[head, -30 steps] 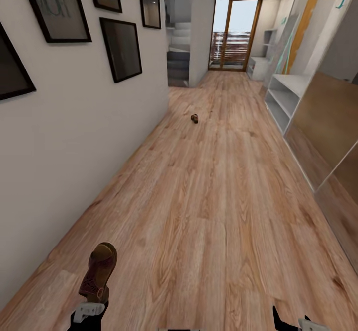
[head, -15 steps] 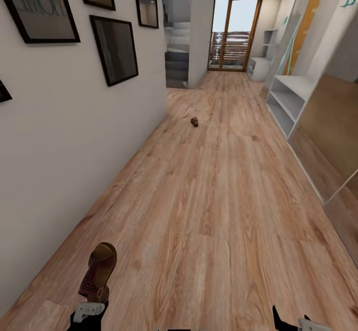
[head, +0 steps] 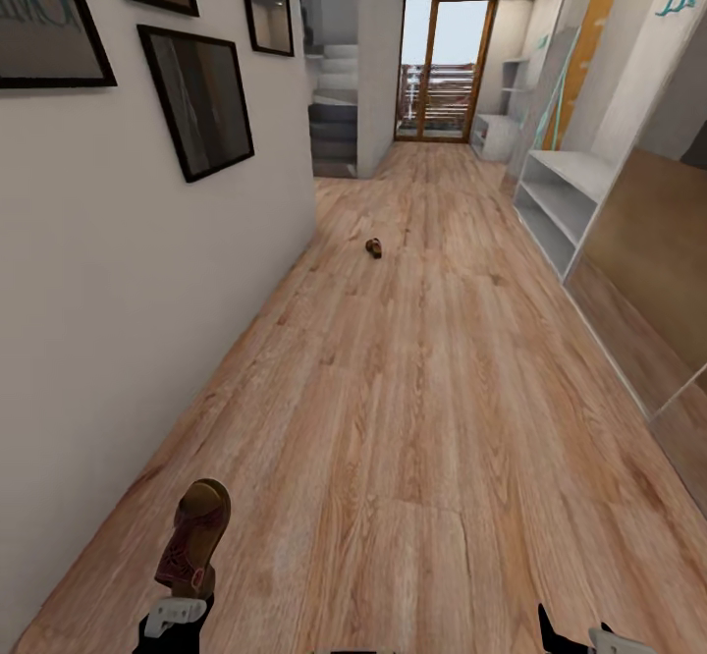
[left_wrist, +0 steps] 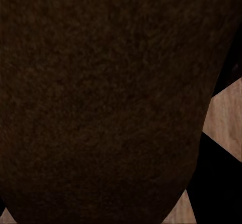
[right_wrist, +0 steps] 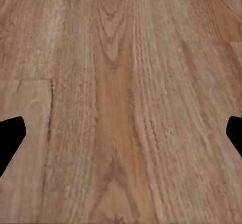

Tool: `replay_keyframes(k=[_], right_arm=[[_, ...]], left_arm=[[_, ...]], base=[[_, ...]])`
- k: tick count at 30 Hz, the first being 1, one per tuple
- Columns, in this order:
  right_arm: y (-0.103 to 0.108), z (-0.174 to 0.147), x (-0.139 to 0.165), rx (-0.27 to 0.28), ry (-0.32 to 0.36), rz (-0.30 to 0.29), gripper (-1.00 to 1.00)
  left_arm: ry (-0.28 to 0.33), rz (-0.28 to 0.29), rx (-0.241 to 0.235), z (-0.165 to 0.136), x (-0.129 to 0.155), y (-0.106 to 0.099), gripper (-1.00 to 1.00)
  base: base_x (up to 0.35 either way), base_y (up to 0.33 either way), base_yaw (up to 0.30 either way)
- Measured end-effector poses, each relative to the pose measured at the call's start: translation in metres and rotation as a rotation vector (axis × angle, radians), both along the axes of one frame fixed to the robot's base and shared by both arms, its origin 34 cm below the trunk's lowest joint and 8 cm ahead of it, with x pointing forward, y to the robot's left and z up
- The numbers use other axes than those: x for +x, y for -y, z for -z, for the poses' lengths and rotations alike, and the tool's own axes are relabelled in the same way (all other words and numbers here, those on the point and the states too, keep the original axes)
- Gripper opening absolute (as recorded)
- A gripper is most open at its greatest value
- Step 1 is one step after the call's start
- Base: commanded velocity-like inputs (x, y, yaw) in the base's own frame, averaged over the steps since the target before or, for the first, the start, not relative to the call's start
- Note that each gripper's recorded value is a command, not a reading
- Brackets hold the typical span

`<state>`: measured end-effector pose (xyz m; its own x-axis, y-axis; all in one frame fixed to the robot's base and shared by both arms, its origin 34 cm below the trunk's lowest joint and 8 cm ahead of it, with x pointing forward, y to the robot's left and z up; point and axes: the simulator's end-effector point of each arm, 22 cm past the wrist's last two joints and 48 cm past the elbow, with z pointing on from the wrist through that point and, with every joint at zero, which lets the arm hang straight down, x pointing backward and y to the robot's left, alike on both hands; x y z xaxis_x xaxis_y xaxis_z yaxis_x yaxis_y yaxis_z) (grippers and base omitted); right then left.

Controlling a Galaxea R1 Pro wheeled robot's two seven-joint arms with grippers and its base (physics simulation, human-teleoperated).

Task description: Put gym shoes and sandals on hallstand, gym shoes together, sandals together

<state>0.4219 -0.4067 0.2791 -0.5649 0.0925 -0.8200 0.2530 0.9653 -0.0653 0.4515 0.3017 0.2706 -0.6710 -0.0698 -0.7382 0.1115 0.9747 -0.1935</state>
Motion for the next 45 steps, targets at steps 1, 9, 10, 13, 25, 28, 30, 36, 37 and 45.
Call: replay_keyframes(k=[1,9,10,13,25,28,30,36,37,45], right_arm=[[0.0000,0.0000,0.0000,0.000,0.000,0.000,1.00],[-0.0002,0.0000,0.0000,0.000,0.000,0.000,1.00],[-0.0002,0.0000,0.0000,0.000,0.000,0.000,1.00],[-0.0001,0.0000,0.0000,0.000,0.000,0.000,1.00],[-0.0004,0.0004,-0.0004,0.001,-0.001,0.000,1.00],[-0.0002,0.0004,-0.0004,0.001,-0.001,0.000,1.00],[-0.0003,0.0004,-0.0004,0.001,-0.001,0.000,1.00],[0.0000,0.0002,-0.0003,0.000,-0.001,0.000,1.00],[-0.0001,0.0001,-0.0002,0.000,0.000,0.000,1.00],[-0.0002,0.0000,0.0000,0.000,0.000,0.000,1.00]], left_arm=[[0.000,0.000,0.000,0.0000,-0.0001,0.0000,-1.00],[0.000,0.000,0.000,0.0000,-0.0001,0.0000,-1.00],[0.000,0.000,0.000,0.0000,-0.0001,0.0000,-1.00],[0.000,0.001,0.000,0.0000,0.0000,0.0002,-1.00],[0.003,0.004,0.001,-0.0004,0.0003,0.0007,-1.00],[0.003,0.004,0.001,-0.0004,0.0003,0.0007,-1.00],[0.003,0.004,0.001,-0.0004,0.0003,0.0007,-1.00],[0.003,0.004,0.001,-0.0005,0.0004,0.0007,-1.00],[0.004,0.004,0.001,-0.0005,0.0006,0.0007,-1.00],[0.003,0.004,0.001,-0.0004,0.0004,0.0007,-1.00]], base=[[0.329,0.136,-0.006],[0.329,0.136,-0.002],[0.329,0.137,0.000],[0.329,0.137,0.000],[0.332,0.095,0.000],[0.337,0.012,0.000],[0.337,0.006,0.000],[0.338,0.002,0.000],[0.338,0.001,0.000],[0.338,0.000,0.000]])
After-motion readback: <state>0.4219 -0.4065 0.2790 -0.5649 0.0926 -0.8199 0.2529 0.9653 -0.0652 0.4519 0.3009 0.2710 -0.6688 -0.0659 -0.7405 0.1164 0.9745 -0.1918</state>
